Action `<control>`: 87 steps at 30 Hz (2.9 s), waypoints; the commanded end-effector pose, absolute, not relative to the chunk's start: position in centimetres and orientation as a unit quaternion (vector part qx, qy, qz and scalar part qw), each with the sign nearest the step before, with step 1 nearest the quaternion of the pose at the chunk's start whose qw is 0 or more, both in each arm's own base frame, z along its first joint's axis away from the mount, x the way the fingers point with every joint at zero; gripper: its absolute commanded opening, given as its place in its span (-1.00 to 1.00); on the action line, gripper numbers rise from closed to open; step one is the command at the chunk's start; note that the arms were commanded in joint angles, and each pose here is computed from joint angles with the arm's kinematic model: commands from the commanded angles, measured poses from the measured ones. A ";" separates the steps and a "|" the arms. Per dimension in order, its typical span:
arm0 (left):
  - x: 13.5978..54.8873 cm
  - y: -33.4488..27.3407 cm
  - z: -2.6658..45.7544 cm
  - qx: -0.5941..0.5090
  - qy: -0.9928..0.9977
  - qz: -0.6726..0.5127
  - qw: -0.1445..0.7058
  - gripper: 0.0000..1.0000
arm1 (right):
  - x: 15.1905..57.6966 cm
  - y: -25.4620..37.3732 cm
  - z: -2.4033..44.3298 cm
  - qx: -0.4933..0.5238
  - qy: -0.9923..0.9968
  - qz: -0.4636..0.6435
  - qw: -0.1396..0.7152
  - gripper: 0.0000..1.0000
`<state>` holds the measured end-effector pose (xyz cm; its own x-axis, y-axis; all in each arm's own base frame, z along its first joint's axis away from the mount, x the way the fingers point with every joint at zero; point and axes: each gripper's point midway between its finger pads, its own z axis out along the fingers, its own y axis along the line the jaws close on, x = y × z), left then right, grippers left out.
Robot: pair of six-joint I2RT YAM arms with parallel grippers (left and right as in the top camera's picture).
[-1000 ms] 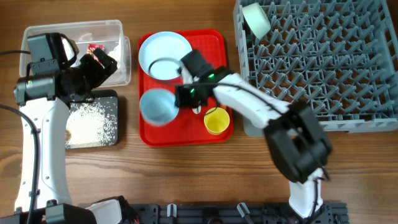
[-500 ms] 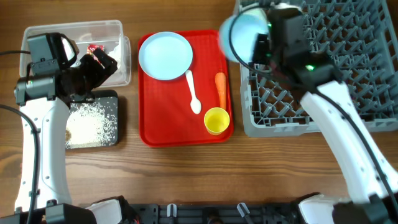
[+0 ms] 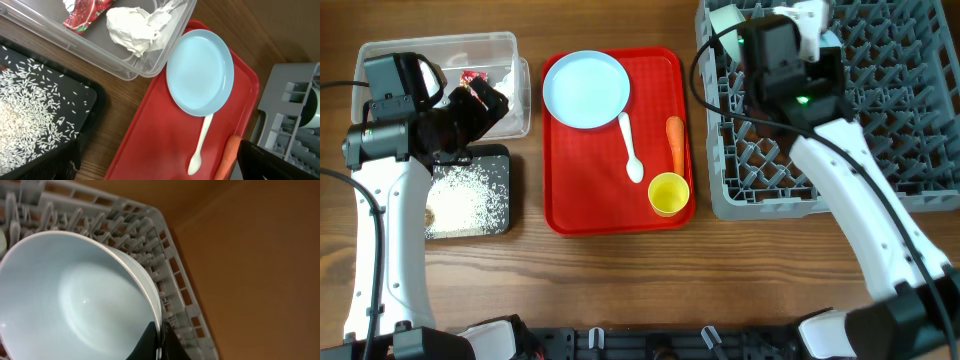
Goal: Sort waste into correct bins and load items into the dishwasher rack
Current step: 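Carry the blue bowl with the right gripper and set it in the rack, then return the right gripper to the red tray and grasp the light-blue plate rim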
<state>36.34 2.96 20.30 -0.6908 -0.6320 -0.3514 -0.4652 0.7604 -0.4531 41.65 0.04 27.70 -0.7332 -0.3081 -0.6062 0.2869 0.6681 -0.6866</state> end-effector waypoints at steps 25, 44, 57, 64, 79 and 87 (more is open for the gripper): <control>36.5 2.9 20.4 -0.305 0.903 -0.172 0.250 1.00 | 46.5 4.1 21.4 -0.219 0.778 -0.538 0.240 -0.91; 36.5 2.9 20.4 -0.305 0.903 -0.172 0.250 1.00 | 46.7 6.9 18.9 -0.239 0.765 -0.549 0.236 -0.91; 36.5 2.9 20.4 -0.305 0.903 -0.172 0.250 1.00 | 46.4 9.7 18.5 -0.267 0.764 -0.529 0.254 -0.33; 36.5 2.9 20.4 -0.305 0.903 -0.172 0.250 1.00 | 46.7 10.3 18.4 -0.269 0.767 -0.519 0.265 -0.06; 36.5 2.9 20.4 -0.305 0.903 -0.172 0.250 1.00 | 46.4 13.9 17.8 -0.301 0.768 -0.483 0.294 0.15; 36.5 2.9 20.4 -0.305 0.903 -0.172 0.250 1.00 | 47.4 15.2 19.7 -0.263 0.767 -0.467 0.352 0.41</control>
<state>36.35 2.96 20.30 -0.6907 -0.6319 -0.3517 -0.4650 0.7605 -0.4532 46.75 14.51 19.25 -0.6295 -0.7433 -0.2262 -0.1225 0.3824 -0.9158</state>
